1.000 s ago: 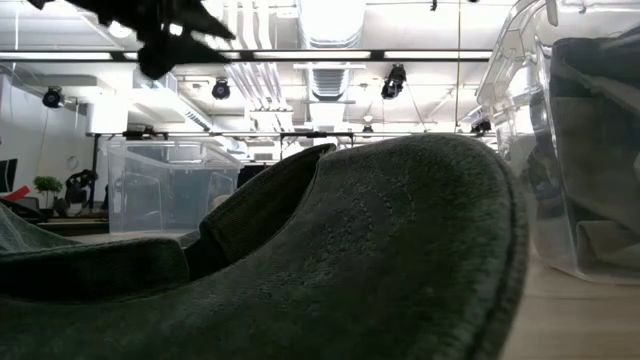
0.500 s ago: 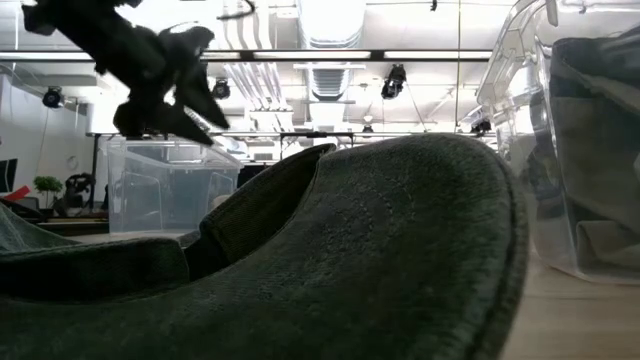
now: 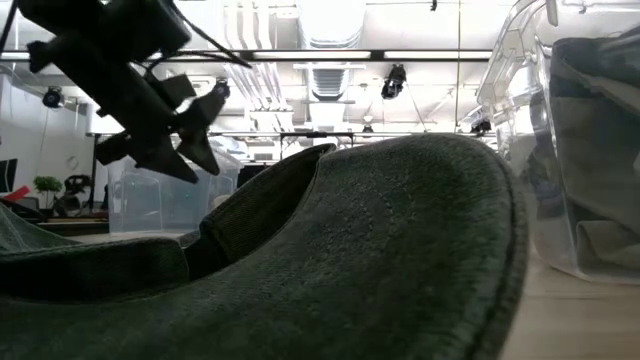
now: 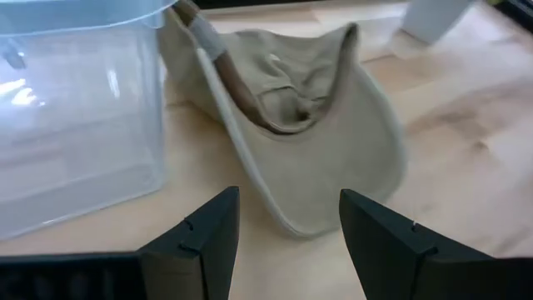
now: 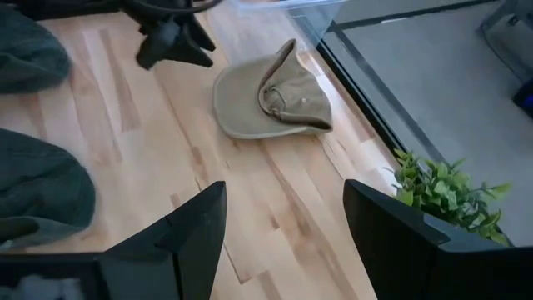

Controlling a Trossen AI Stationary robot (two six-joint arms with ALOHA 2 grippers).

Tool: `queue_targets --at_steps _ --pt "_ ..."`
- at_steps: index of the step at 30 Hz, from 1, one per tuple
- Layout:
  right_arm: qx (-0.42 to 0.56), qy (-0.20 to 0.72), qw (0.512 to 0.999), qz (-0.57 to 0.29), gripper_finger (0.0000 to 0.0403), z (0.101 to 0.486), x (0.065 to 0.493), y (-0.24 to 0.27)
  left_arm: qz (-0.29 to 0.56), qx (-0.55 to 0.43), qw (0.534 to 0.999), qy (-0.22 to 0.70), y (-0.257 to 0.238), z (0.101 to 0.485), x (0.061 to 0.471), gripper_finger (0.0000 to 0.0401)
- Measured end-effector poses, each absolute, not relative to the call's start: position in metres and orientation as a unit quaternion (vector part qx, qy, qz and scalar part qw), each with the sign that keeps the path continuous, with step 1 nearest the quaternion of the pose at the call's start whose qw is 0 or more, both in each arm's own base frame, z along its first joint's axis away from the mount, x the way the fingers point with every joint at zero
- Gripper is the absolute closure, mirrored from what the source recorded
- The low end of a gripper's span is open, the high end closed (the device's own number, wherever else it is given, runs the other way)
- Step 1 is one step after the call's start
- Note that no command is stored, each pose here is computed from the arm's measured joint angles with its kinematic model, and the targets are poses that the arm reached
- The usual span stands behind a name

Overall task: Pick & Place hat
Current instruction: Put the brown cap into the bottom transparent bin

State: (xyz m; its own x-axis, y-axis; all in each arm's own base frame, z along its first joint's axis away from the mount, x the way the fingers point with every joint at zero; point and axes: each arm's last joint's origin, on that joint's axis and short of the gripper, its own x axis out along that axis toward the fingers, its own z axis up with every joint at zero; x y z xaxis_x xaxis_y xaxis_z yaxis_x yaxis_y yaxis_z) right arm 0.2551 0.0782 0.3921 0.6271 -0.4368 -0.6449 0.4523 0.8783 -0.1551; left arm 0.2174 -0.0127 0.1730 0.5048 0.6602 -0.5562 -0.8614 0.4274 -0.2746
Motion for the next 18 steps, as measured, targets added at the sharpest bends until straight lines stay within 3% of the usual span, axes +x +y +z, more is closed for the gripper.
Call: queue_targets --at_steps 18 --pt "-0.008 0.354 0.905 -0.236 0.0165 0.389 0.258 0.079 0.487 -0.312 0.789 0.206 0.015 0.149 0.235 0.0202"
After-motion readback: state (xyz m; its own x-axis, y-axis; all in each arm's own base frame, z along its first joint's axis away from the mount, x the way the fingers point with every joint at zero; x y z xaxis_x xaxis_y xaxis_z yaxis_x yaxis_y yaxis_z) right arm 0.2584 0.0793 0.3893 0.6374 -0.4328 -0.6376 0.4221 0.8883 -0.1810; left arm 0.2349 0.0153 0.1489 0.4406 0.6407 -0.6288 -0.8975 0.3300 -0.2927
